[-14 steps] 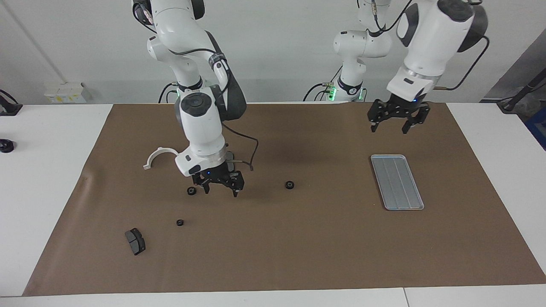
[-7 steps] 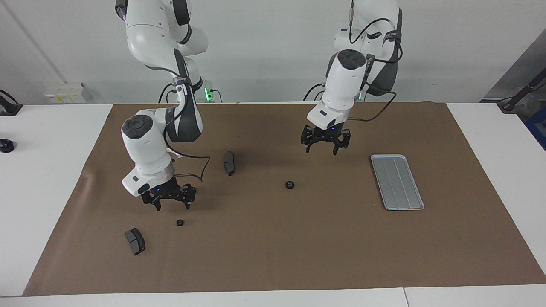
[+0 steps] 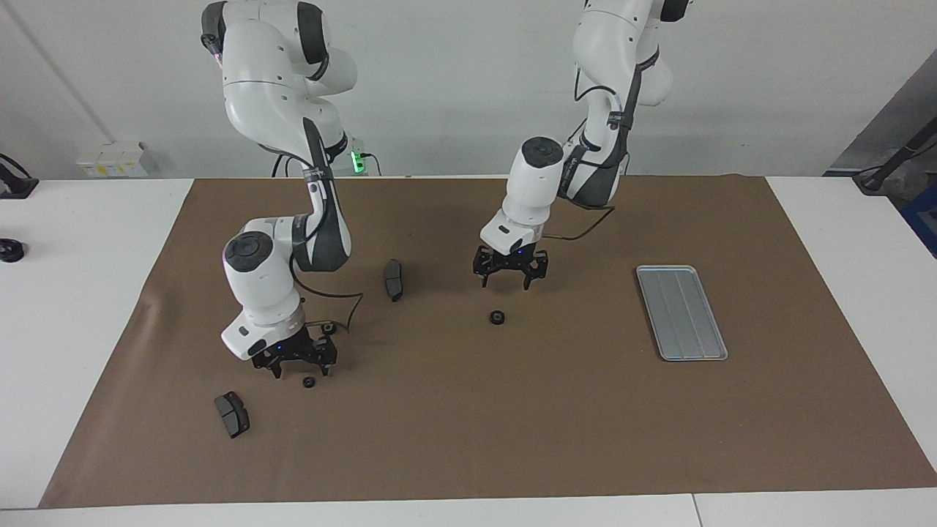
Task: Pick bearing gear from pile to tray
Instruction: 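Grasp the center gear with the left gripper while the right gripper withdraws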
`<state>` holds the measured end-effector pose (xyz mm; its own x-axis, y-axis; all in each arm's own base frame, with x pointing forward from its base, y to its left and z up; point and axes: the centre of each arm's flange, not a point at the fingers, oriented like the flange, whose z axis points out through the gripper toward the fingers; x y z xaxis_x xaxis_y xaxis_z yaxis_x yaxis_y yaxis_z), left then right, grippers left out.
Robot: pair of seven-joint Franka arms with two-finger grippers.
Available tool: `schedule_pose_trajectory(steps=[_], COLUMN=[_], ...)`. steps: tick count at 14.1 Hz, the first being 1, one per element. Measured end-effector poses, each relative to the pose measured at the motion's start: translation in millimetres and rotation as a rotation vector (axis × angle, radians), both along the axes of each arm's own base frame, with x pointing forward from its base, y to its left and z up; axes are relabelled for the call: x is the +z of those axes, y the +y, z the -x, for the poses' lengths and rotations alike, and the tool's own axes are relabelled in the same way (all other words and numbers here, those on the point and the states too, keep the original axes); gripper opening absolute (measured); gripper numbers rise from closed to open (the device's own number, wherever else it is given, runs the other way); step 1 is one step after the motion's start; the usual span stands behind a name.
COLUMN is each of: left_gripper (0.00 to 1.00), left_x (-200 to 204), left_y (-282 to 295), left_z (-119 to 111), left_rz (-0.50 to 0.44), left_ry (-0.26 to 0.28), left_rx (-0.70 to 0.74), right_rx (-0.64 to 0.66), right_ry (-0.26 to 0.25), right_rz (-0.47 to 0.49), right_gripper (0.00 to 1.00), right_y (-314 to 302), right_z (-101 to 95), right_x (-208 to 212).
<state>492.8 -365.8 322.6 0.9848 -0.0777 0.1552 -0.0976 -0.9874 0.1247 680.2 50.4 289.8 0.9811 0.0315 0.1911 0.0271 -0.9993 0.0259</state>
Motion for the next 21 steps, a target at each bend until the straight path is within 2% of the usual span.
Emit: schedule_pose_trajectory(steps=[2,5,6,9,10,11,12,14,15,16,17,19,20,21], left_gripper=[0.96,0.91,0.87,0.83,0.75,0.75,0.75,0.73,0.72,0.69,0.69,0.47,0.37,0.36], left_x=[-7.6,-9.9,-12.0,-20.1,-21.5,-22.6,-24.4,-28.4,-29.9,-30.7,-30.6,-29.7,-26.3,-25.1], left_y=[-3.8,-8.0,-8.6,-8.2,-7.0,-5.4,-3.8,-1.2,-0.5,-0.1,-0.2,2.3,2.8,3.6], left_z=[-10.8,-18.7,-19.7,-22.2,-23.1,-24.3,-25.3,-26.9,-27.3,-27.5,-27.6,-29.6,-30.5,-31.6], left_rz=[0.003,0.026,0.031,0.036,0.034,0.028,0.017,0.005,0.002,0.001,0.002,-0.002,0.0,-0.007], left_ry=[-0.005,-0.036,-0.044,-0.052,-0.052,-0.054,-0.059,-0.06,-0.059,-0.058,-0.059,-0.063,-0.069,-0.077], left_rx=[0.006,0.009,0.009,0.013,0.014,0.012,0.004,-0.001,-0.001,0.0,0.0,0.001,0.002,-0.006], right_rx=[0.001,0.001,0.001,0.001,0.001,0.001,0.0,0.002,0.002,0.002,0.002,0.003,0.003,0.003], right_ry=[-0.022,-0.021,-0.02,-0.015,-0.012,-0.009,-0.009,-0.012,-0.012,-0.013,-0.013,-0.016,-0.016,-0.016], right_rz=[-0.001,-0.001,-0.001,0.0,0.0,0.0,0.0,-0.002,-0.002,-0.002,-0.002,-0.003,-0.003,-0.003], right_gripper=[1.0,1.0,1.0,0.94,0.85,0.76,0.75,0.65,0.65,0.59,0.59,0.48,0.48,0.48], right_y=[0.1,0.5,0.5,0.3,0.2,0.1,0.1,1.6,1.6,2.0,1.9,2.3,2.3,2.4], right_z=[-2.0,-1.9,-1.7,-0.9,-0.4,0.4,0.4,0.3,0.3,0.2,0.2,0.0,0.0,0.0], right_x=[1.5,-0.7,-1.6,-4.2,-5.5,-7.3,-7.3,-5.5,-5.5,-4.6,-4.6,-2.8,-2.7,-2.8])
